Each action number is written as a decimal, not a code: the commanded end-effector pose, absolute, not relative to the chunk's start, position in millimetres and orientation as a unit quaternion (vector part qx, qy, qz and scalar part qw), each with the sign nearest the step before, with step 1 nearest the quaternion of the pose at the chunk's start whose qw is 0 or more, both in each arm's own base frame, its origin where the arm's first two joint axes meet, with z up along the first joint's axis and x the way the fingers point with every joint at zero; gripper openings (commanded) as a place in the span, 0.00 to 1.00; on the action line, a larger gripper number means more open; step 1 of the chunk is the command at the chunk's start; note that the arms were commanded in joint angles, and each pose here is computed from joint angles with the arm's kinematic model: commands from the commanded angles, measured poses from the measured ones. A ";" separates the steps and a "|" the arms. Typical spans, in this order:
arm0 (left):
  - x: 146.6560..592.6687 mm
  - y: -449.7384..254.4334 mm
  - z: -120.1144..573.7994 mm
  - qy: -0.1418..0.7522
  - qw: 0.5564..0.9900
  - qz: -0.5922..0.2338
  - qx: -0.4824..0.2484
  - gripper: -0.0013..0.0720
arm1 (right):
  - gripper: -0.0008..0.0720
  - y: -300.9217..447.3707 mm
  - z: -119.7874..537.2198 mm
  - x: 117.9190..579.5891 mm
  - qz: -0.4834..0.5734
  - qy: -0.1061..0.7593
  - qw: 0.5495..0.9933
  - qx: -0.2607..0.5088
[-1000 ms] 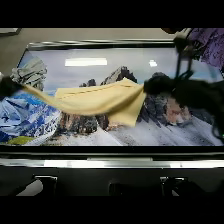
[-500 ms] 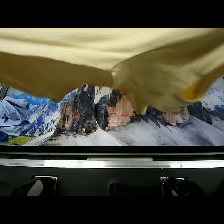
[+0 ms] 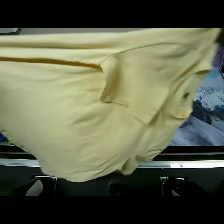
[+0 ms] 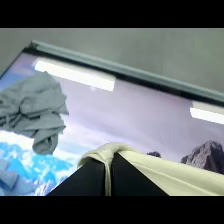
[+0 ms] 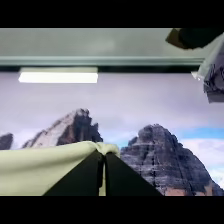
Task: Fold the clothes and pants, and hang the long-sleeved shirts on hangers.
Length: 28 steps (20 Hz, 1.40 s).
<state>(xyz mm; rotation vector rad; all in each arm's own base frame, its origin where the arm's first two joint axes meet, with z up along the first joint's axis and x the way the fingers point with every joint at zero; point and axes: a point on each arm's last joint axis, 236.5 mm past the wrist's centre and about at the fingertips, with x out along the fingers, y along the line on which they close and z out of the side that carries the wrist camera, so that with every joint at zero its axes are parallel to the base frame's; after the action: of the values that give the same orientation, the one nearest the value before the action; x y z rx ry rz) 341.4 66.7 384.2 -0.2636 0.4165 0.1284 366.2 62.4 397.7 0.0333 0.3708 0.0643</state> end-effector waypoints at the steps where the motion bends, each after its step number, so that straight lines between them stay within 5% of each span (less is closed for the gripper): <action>1: 416.1 93.9 264.6 0.324 0.931 0.068 -0.155 0.04 | 0.05 69.6 291.0 466.3 0.004 0.246 0.969 0.029; 6: 521.9 71.2 67.2 0.446 0.878 0.038 -0.168 0.04 | 0.05 71.3 116.5 566.4 -0.005 0.347 0.924 0.158; 11: 562.7 25.3 -43.7 0.492 0.856 0.013 -0.159 0.04 | 0.05 84.3 -23.0 581.7 -0.020 0.449 0.874 0.183; 14: 561.8 14.2 -53.9 0.503 0.849 0.010 -0.163 0.18 | 0.22 90.7 -33.9 576.5 -0.014 0.469 0.858 0.208; 17: 551.2 30.5 -24.8 0.513 0.839 0.021 -0.181 0.79 | 0.43 65.4 9.3 569.5 0.022 0.467 0.860 0.205; 18: 544.2 41.4 -6.5 0.512 0.841 0.018 -0.173 0.84 | 0.43 49.4 29.4 561.6 0.042 0.464 0.863 0.194; 22: 489.1 89.6 49.4 0.522 0.833 0.040 -0.178 0.84 | 0.56 -18.8 51.6 492.5 0.079 0.526 0.829 0.173; 28: 391.1 102.2 45.1 0.548 0.805 0.079 -0.213 0.84 | 0.56 -24.7 -42.3 379.0 0.112 0.615 0.695 0.356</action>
<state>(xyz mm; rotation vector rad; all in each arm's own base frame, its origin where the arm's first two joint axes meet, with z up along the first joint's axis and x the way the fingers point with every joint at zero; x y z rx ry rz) 435.7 101.2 50.3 -0.4235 1.1275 0.1414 430.8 -40.0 -15.8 0.6201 1.2802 0.1467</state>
